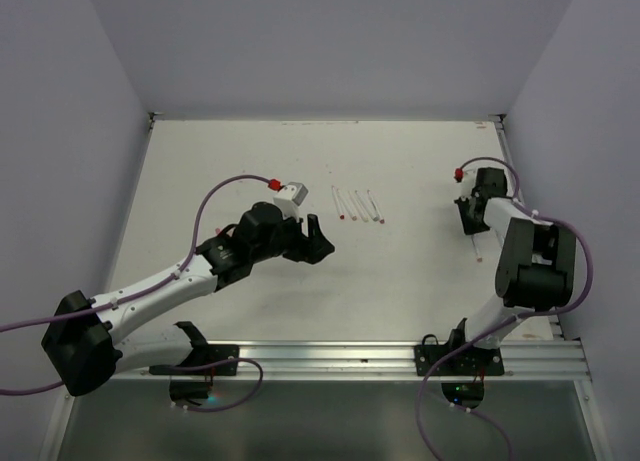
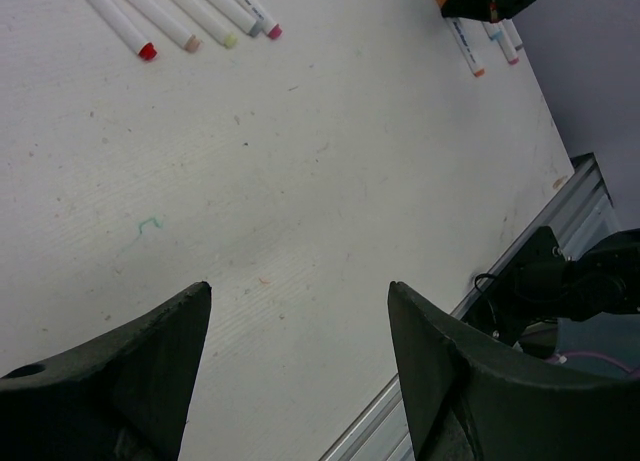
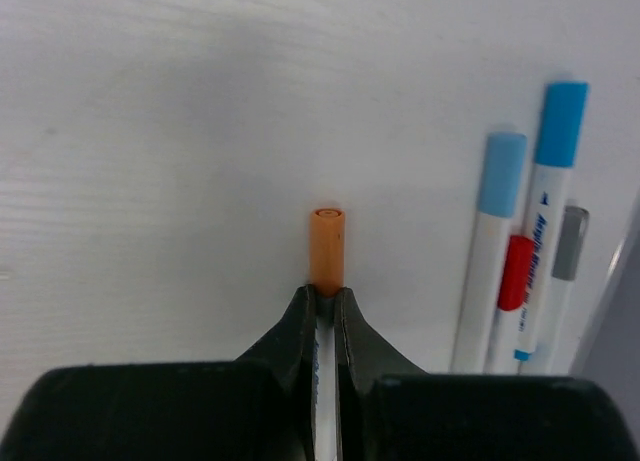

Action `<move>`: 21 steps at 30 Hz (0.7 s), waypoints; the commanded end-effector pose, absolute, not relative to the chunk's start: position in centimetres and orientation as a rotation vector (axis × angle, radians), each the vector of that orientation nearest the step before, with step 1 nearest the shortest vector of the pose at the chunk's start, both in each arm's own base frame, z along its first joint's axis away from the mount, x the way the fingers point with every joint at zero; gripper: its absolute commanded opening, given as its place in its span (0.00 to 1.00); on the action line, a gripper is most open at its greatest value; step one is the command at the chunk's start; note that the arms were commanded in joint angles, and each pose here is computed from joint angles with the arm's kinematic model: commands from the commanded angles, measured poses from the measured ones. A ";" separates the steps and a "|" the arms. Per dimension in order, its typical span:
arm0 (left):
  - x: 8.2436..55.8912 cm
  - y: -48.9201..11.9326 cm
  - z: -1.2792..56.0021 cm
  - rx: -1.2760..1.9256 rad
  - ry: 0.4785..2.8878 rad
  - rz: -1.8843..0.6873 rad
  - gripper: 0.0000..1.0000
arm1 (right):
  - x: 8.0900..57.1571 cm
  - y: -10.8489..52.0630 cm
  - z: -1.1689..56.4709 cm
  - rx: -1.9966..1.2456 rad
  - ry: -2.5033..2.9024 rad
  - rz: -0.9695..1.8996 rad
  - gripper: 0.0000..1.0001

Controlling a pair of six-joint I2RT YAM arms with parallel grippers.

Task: Open the pen caps

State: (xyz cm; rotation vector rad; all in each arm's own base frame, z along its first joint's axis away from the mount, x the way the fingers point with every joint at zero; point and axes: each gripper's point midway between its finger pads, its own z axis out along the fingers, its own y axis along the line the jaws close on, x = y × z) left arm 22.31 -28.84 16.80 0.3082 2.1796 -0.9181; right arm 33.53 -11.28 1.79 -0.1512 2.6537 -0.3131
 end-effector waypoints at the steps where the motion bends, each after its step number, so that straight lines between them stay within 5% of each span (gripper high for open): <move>1: 23.5 -28.8 19.6 0.272 2.099 -0.942 0.74 | 34.2 -7.9 1.9 -0.215 2.694 -0.265 0.00; 11: 25.7 -26.8 23.9 0.177 2.036 -0.995 0.72 | 40.0 1.1 13.3 0.009 2.449 0.102 0.00; 21: 28.3 -28.0 25.7 0.320 1.966 -1.124 0.66 | 36.3 16.5 19.5 -0.261 2.202 0.664 0.00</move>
